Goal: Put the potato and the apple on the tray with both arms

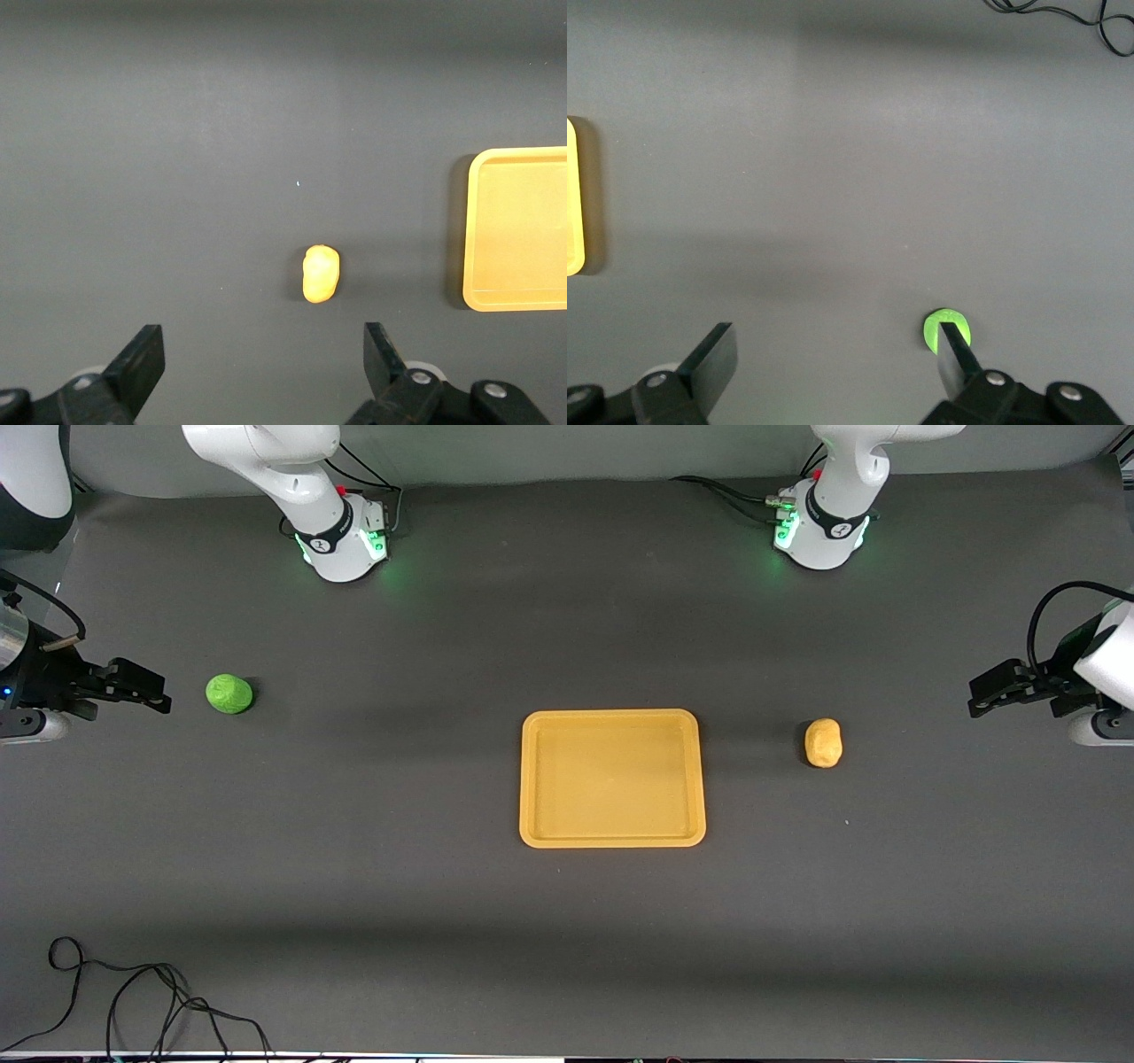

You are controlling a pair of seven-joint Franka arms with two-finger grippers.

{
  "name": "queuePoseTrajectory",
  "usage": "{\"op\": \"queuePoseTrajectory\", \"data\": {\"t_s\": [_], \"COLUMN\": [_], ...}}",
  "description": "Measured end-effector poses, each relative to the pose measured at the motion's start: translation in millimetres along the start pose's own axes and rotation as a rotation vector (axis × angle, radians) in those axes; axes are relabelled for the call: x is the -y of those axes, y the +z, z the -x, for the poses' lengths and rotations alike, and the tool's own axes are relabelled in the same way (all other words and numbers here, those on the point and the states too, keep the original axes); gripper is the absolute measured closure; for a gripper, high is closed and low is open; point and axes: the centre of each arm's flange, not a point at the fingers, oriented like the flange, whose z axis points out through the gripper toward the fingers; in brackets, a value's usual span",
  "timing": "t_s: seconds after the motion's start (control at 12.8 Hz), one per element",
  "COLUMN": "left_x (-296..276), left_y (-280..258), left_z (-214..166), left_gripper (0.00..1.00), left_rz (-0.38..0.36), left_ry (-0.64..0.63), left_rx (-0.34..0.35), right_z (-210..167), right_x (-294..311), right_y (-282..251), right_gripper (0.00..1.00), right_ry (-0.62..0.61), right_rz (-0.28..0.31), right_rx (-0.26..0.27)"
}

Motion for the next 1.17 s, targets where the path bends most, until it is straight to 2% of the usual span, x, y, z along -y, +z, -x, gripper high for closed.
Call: {"op": "queuePoseTrajectory", "data": {"t_s": [0.39,0.7,1.01,1.17], "left_x": [-1,-1,-16,-27], "left_y": [5,21,87,142], "left_z": [-2,-2,0,3], "left_gripper": [0.00,0.00,0.00,0.00], "left_rz": [0.000,0.000,-0.002,-0.006], "left_ry": [0.001,0.001,0.009,0.021], "left_rx": [0.014,0.071,0.198,0.237], "right_z": [0,1,1,1], "right_x": [0,0,0,0], "right_y": [0,1,1,0], "right_gripper": [0.00,0.00,0.00,0.00], "right_ry": [0.001,0.058,0.066,0.067], "right_rz": [0.000,-0.001,-0.001,-0.004], "right_rx": [0.002,0.011,0.011,0.008]}}
